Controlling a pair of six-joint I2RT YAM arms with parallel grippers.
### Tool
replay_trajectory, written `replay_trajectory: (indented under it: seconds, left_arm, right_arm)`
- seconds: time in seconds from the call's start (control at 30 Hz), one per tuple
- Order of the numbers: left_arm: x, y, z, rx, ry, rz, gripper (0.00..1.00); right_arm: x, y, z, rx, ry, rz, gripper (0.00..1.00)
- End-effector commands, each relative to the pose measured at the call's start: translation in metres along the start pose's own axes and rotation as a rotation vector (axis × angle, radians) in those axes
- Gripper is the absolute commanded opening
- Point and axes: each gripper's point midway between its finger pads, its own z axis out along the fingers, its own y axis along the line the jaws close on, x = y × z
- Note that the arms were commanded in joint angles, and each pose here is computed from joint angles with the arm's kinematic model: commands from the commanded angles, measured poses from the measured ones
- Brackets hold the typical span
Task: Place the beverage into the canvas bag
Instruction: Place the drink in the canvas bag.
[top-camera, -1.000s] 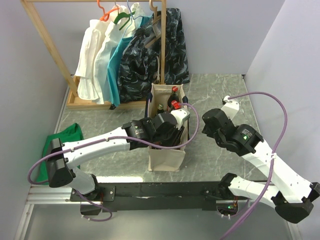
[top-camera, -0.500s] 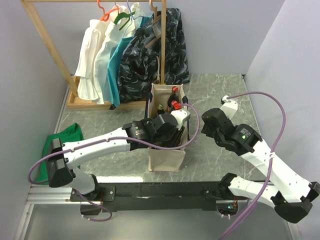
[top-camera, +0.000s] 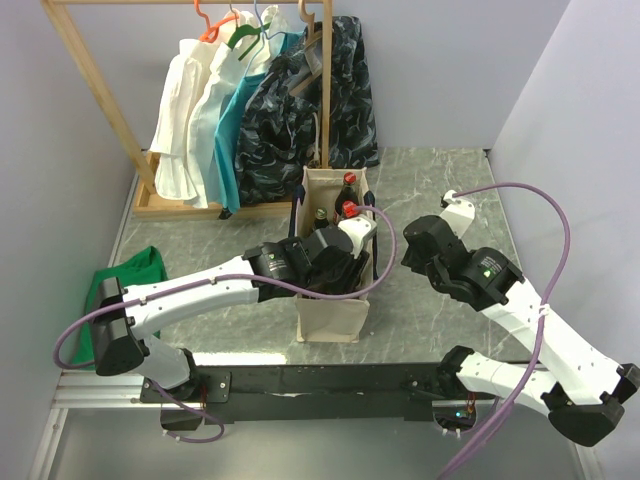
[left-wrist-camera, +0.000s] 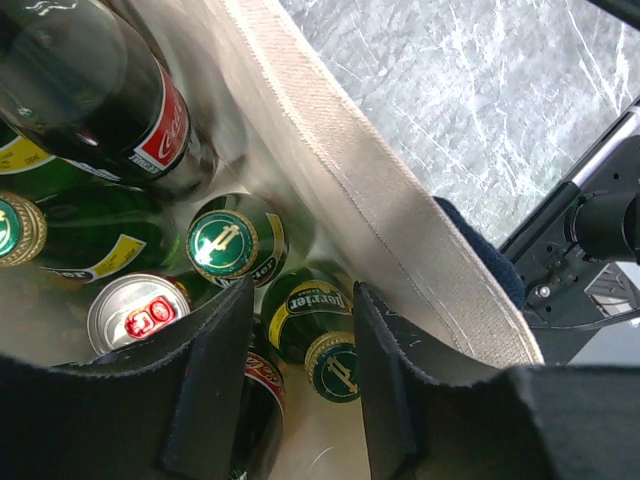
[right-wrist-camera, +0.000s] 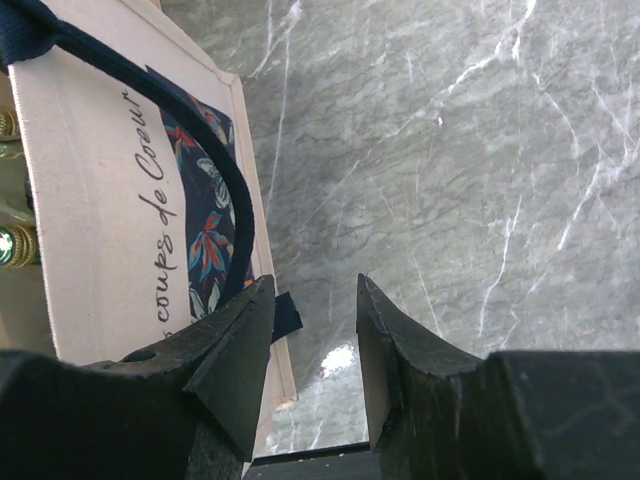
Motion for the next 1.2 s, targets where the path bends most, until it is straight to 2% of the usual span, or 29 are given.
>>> replay_trajectory:
  seconds: [0.0, 0.63, 1.17]
  left_arm:
    - [-0.003, 0.002, -0.007, -0.013, -0.020, -0.007, 0.49]
    - [-0.017, 0.004, -0.015, -0.028, -0.066, -0.020, 0.55]
    - [-0.059, 0.009, -0.049, -0.055, -0.183, -0.021, 0.59]
  right_arm:
    - [-0.008, 0.004, 0.002, -0.006, -0.029, 0.022, 0.46]
    - [-0.005, 0.002, 0.003, -0.010, -0.020, 0.023, 0.46]
    - [-0.003, 0.003, 0.005, -0.015, -0.014, 0.022, 0.46]
